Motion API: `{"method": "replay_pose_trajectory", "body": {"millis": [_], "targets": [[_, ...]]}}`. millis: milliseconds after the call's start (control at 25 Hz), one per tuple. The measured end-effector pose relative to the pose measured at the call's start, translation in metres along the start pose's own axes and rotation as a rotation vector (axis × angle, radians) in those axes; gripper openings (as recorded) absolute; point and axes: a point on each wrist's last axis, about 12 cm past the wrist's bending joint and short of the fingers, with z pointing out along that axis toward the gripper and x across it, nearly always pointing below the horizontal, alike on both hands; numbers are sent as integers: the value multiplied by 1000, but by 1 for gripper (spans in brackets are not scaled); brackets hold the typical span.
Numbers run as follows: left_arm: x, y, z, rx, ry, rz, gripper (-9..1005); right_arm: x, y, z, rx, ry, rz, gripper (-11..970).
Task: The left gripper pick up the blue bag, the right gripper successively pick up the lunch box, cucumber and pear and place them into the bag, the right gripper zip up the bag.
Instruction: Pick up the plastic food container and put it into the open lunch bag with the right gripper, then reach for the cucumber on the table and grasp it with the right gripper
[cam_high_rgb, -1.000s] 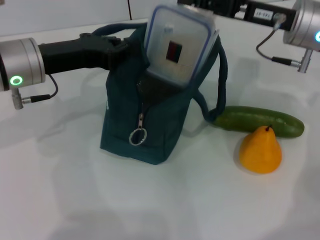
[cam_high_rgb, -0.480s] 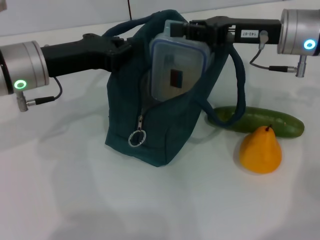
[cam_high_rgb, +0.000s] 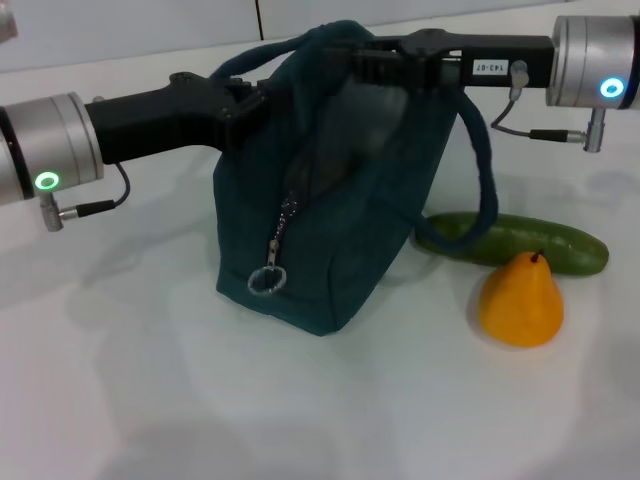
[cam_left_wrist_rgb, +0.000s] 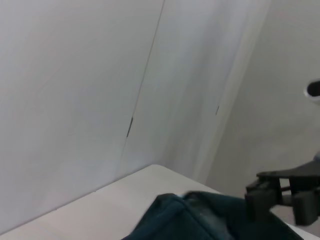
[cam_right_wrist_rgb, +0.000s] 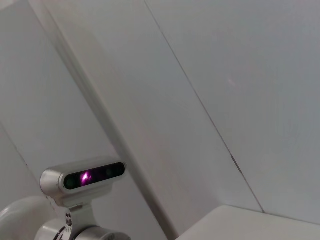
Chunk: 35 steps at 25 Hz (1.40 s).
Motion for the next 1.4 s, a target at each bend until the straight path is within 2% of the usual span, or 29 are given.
{"method": "replay_pose_trajectory", "body": {"millis": [40, 240, 320, 560, 640, 760, 920, 1080, 1240, 1400], "targets": [[1, 0, 0, 0, -1, -2, 53, -1, 0, 0, -1, -2, -6, 177], [4, 0, 1, 2, -13, -7, 47, -14, 6, 0, -19, 4, -75, 396], [5, 1, 0, -3, -26, -4, 47, -20, 10, -5, -27, 11, -111, 453], [10, 1, -2, -10, -44, -3, 47, -46, 27, -50, 28, 109, -230, 624], [14, 1, -5, -16, -44, -2, 47, -55, 33, -66, 100, 231, -248, 706], [17, 2, -7, -24, -44, -4, 47, -57, 38, -83, 180, 372, -224, 828], [16, 2, -6, -22, -41, -2, 47, -54, 39, -93, 213, 445, -175, 825], [14, 2, -6, -23, -40, 1, 47, -41, 32, -105, 284, 592, -106, 813], [11, 3, -6, -23, -45, 14, 47, -36, 27, -108, 332, 675, -89, 792], [11, 3, -7, -24, -44, 14, 47, -37, 27, -104, 329, 703, -114, 770]]}}
